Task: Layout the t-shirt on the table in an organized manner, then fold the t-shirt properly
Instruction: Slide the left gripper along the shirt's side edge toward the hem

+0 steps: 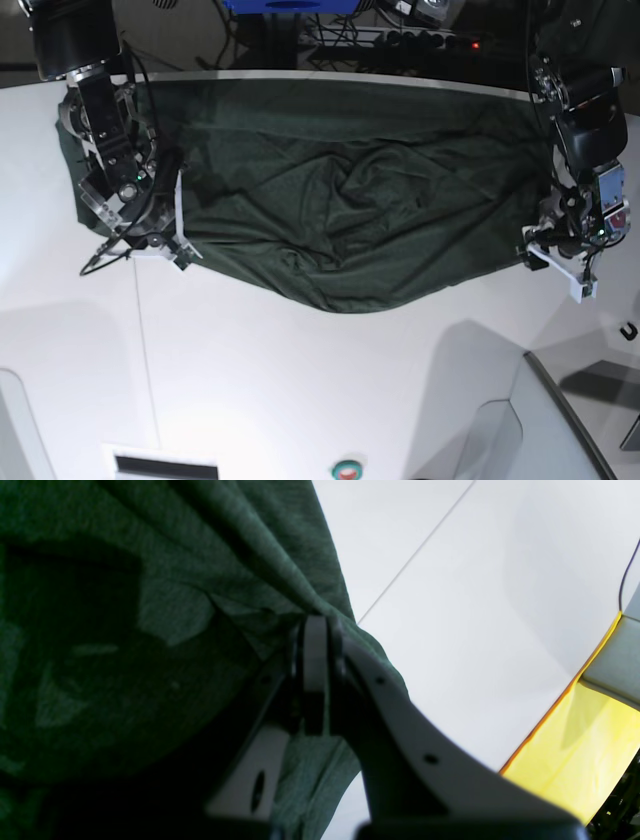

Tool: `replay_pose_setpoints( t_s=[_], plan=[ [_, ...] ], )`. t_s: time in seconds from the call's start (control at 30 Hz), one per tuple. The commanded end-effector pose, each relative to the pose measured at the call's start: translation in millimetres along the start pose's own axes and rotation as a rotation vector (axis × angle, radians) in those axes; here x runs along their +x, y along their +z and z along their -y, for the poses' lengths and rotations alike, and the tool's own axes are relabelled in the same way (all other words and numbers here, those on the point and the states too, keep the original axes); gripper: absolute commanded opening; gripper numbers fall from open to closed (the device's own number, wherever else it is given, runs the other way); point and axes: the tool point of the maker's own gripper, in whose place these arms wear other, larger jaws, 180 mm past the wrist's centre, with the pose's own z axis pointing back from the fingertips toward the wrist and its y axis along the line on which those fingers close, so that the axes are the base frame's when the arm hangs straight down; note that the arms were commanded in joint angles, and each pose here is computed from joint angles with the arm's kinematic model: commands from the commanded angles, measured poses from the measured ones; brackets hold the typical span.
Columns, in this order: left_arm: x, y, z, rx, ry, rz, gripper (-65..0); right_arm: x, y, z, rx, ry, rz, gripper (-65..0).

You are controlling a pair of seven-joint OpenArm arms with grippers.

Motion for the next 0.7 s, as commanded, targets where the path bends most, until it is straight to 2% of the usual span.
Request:
replay_pose_setpoints(
  t_s=[0.0, 0.2, 0.3, 0.37, 0.47, 0.5, 0.67],
  plan=[
    [29, 4, -8, 0.013, 0.005, 0.073, -23.0, 9, 3, 13, -0.031, 0.009, 0.028, -64.4],
    [16, -8, -1, -0.01, 0.051, 0.067, -23.4, 9, 3, 13, -0.033, 0.007, 0.027, -64.4],
    [6, -15, 10, -0.029, 0.0, 0.053, -25.0, 9, 3, 13, -0.033, 0.007, 0.027, -64.4],
    [-2, -18, 15, -0.039, -0.014, 0.047, -34.7, 8, 3, 13, -0.032, 0.007, 0.026, -64.4],
    [-3, -19, 16, -0.041, -0.01, 0.059, -61.1, 9, 3, 14, -0.032, 0.006, 0.029, -64.4],
    [-2, -19, 17, -0.043, -0.009, 0.061, -65.0, 10, 3, 15, -0.034, 0.005, 0.031, -64.4],
    [26, -19, 24, -0.052, -0.016, 0.1, -65.0, 21, 3, 25, -0.052, 0.002, 0.058, -64.4]
  ],
)
